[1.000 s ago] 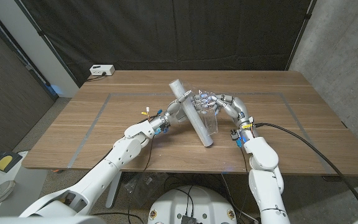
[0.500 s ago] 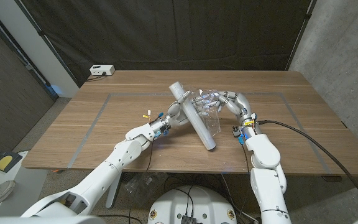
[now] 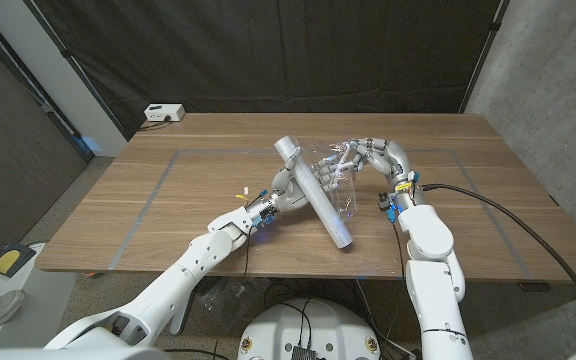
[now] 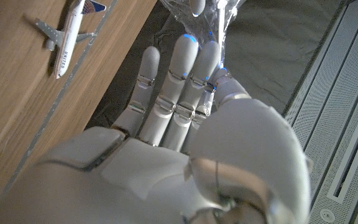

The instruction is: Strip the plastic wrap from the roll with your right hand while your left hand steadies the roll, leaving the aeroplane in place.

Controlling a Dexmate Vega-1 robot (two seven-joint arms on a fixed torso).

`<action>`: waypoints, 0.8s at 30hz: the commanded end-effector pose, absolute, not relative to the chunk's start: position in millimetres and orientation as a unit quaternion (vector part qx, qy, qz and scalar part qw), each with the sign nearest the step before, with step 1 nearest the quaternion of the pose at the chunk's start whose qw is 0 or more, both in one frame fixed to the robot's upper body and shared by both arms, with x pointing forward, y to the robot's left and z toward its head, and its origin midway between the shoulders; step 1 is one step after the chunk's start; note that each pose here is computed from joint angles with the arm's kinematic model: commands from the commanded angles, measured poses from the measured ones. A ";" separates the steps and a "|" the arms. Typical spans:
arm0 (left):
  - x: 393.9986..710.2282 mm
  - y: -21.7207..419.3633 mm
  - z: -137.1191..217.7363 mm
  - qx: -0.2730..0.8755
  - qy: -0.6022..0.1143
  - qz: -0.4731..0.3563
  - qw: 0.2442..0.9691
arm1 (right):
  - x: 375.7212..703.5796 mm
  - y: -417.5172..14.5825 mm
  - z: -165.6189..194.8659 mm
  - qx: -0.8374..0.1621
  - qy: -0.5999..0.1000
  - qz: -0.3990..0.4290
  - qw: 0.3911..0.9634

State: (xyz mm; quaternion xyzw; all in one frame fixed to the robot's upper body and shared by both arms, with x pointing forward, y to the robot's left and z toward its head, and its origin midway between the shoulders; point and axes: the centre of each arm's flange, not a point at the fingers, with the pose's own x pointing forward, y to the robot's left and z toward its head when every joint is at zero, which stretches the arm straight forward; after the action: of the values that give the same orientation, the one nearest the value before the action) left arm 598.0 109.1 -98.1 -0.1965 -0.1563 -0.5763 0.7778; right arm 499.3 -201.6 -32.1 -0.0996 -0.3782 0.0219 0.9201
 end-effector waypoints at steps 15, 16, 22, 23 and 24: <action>613.8 101.8 -111.2 -0.246 -0.147 -0.588 0.756 | 501.4 -204.2 -5.5 -0.111 -0.383 -0.047 0.916; 614.3 101.8 -111.8 -0.246 -0.146 -0.588 0.756 | 501.3 -204.1 -4.4 -0.112 -0.383 -0.050 0.915; 616.9 103.0 -114.3 -0.252 -0.148 -0.592 0.751 | 502.2 -203.3 0.7 -0.116 -0.381 -0.063 0.915; 617.1 103.1 -114.5 -0.251 -0.149 -0.593 0.750 | 502.4 -203.5 1.5 -0.116 -0.381 -0.064 0.915; 617.2 103.2 -114.6 -0.249 -0.150 -0.595 0.749 | 502.6 -203.6 2.0 -0.115 -0.381 -0.065 0.915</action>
State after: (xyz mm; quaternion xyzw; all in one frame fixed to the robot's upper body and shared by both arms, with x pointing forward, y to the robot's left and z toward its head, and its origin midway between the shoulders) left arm 612.5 102.8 -106.2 -0.2402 -0.1527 -0.5881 0.7571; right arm 501.9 -204.0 -7.1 -0.1127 -0.3799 -0.0397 0.9173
